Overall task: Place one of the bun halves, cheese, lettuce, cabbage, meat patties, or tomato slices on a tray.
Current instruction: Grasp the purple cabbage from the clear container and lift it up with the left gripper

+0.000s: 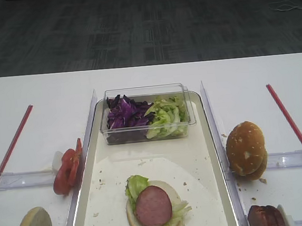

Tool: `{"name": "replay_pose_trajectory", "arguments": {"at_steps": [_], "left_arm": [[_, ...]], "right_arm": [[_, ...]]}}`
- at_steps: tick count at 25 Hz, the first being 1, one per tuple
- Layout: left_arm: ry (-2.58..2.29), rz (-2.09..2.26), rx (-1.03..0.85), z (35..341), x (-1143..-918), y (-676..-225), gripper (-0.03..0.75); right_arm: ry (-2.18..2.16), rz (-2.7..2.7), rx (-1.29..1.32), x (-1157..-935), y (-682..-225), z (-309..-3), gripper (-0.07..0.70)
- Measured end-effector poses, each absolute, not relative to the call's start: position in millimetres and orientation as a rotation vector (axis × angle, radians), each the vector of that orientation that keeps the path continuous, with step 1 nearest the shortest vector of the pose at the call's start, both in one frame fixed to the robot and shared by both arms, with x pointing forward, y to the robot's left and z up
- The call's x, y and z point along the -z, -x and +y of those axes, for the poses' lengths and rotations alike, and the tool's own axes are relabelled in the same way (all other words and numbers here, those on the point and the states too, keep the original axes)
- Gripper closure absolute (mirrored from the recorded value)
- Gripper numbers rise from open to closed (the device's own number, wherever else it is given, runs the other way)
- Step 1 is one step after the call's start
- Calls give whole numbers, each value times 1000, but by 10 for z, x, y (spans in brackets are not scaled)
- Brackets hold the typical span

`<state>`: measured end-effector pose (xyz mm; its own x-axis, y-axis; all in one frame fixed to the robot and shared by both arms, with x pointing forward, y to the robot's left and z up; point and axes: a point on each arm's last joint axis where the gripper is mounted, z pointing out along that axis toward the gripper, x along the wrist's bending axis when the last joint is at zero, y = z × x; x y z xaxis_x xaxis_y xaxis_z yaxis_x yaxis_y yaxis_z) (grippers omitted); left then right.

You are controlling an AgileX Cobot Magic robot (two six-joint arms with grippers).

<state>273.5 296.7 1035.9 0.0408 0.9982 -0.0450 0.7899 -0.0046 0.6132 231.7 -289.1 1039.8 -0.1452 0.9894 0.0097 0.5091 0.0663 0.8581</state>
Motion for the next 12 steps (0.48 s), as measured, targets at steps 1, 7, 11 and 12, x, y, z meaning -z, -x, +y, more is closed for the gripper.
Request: {"name": "replay_pose_trajectory", "arguments": {"at_steps": [1, 7, 11, 12], "left_arm": [[-1859, 1813, -552, 2966, -10351, -2767, 286], [-1911, 1881, -402, 2921, -10295, -2934, 286], [-1948, 1922, -343, 2916, -10269, -3022, 286], [-1953, 1928, -335, 2915, -10273, -3042, 286]], "right_arm": [[-1500, 1727, -989, -10398, -2317, -2891, 226], [-1500, 1727, -989, -10398, -2317, -2891, 226], [-1500, 1727, -989, -10398, -2317, -2891, 226], [-1500, 1727, -989, -10398, -2317, -2891, 226]]}}
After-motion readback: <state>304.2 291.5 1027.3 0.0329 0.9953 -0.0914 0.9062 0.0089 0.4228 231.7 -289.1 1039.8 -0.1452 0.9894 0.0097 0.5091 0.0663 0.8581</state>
